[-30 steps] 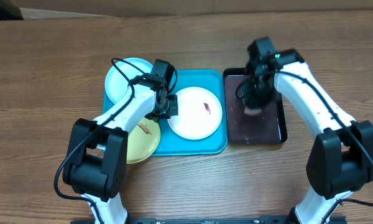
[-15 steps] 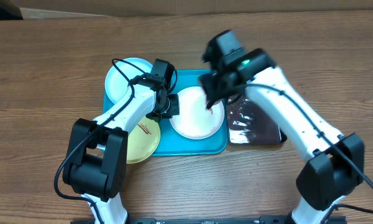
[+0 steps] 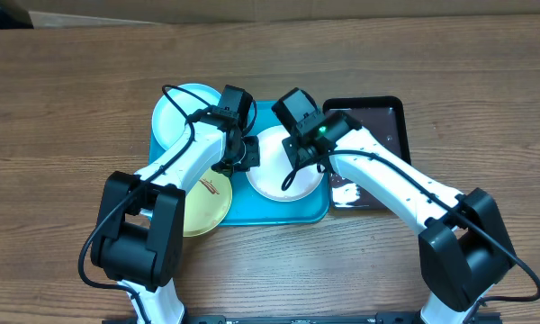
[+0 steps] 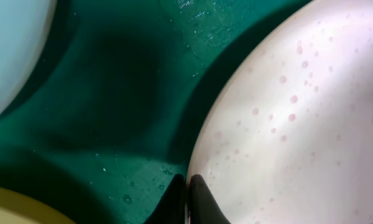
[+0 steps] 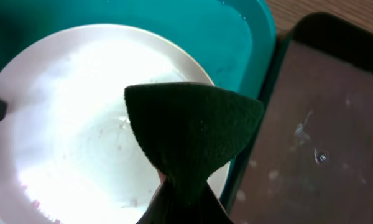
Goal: Clean dirty plates on tray and stack at the side
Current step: 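Scrub the white plate with the held sponge using the right gripper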
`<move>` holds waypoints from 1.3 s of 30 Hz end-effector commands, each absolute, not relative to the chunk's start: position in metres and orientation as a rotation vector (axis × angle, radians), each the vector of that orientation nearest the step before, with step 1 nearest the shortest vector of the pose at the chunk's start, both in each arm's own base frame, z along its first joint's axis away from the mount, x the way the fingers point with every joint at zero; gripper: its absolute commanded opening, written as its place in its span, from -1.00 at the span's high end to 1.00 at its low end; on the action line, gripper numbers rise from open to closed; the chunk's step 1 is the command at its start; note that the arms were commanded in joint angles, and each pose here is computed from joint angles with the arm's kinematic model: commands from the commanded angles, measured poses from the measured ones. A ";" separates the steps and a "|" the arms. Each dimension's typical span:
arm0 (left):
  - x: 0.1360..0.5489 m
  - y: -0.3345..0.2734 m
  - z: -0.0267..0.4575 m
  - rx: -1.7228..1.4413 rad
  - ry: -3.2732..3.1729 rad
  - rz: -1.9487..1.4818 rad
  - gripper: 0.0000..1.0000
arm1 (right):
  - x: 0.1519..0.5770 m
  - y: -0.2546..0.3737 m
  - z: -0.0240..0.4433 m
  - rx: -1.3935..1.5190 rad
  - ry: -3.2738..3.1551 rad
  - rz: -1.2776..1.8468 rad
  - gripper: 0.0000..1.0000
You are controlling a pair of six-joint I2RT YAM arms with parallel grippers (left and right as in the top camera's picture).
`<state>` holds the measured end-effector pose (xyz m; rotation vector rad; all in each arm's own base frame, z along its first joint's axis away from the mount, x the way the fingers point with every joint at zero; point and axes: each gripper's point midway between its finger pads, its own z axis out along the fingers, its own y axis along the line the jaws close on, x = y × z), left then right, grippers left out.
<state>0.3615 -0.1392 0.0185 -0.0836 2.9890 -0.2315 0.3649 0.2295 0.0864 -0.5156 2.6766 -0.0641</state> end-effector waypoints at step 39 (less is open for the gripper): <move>0.363 -0.140 0.017 -0.083 2.999 -0.238 0.92 | 0.363 0.226 -0.021 -0.392 2.778 -0.056 0.93</move>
